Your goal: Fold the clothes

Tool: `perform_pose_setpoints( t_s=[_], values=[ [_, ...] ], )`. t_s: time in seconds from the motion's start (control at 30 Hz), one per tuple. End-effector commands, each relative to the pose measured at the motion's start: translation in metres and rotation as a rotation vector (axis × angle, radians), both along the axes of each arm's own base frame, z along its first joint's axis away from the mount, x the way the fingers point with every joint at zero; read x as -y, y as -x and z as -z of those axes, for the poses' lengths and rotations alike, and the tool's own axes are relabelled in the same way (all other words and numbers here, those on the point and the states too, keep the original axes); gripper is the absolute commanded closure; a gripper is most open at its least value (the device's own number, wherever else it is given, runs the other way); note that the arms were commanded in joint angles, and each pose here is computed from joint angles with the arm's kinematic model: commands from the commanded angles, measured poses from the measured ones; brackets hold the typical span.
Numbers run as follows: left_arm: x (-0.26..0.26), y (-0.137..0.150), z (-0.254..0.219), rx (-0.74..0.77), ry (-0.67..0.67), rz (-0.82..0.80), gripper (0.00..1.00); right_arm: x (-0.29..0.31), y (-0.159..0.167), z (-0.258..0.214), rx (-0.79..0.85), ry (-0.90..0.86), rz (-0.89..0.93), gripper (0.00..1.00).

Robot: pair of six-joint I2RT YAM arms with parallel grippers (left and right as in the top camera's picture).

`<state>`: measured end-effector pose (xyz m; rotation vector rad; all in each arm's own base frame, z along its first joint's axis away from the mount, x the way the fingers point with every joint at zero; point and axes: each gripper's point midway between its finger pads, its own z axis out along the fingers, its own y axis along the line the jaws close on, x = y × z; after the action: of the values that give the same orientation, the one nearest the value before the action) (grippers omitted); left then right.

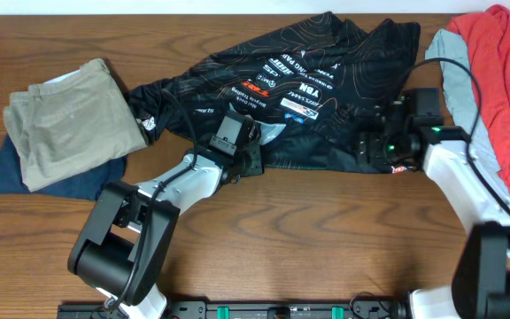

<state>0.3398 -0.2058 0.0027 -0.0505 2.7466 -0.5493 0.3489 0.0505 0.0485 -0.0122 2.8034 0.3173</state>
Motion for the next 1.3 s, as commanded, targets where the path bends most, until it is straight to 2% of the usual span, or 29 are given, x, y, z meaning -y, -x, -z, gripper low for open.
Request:
perform_pose_setpoints(
  t_s=[0.0, 0.2, 0.43, 0.5, 0.67, 0.87, 0.97, 1.13, 1.23, 1.27],
  values=[
    [-0.031, 0.021, 0.030, -0.123, -0.085, -0.060, 0.59, -0.019, 0.002, 0.019, -0.032, -0.031, -0.102, 0.14],
    [-0.048, 0.025, 0.023, -0.208, 0.001, -0.106, 0.39, -0.032, 0.001, 0.050, -0.058, -0.016, -0.200, 0.15],
    [-0.054, 0.021, 0.016, -0.241, 0.108, -0.127, 0.28, -0.054, 0.011, 0.064, -0.094, -0.054, -0.289, 0.28],
    [-0.055, 0.020, 0.015, -0.232, 0.106, -0.112, 0.27, -0.065, 0.015, 0.061, -0.086, -0.093, -0.345, 0.29],
    [-0.054, 0.017, 0.006, -0.196, 0.107, -0.086, 0.25, -0.071, 0.015, 0.057, -0.075, -0.098, -0.366, 0.22],
    [-0.051, 0.007, -0.031, -0.081, 0.131, -0.056, 0.24, -0.072, 0.010, 0.037, -0.015, -0.096, -0.384, 0.18],
    [-0.052, 0.008, -0.047, -0.053, 0.139, -0.055, 0.20, -0.073, 0.010, 0.030, 0.004, -0.093, -0.407, 0.17],
    [-0.054, 0.016, -0.054, -0.064, 0.134, -0.056, 0.19, -0.077, 0.020, 0.032, -0.031, -0.093, -0.424, 0.20],
    [-0.057, 0.024, -0.050, -0.101, 0.118, -0.061, 0.19, -0.084, 0.029, 0.032, -0.047, -0.102, -0.472, 0.31],
    [-0.058, 0.027, -0.049, -0.113, 0.114, -0.062, 0.19, -0.085, 0.031, 0.032, -0.053, -0.101, -0.476, 0.31]
  ],
)
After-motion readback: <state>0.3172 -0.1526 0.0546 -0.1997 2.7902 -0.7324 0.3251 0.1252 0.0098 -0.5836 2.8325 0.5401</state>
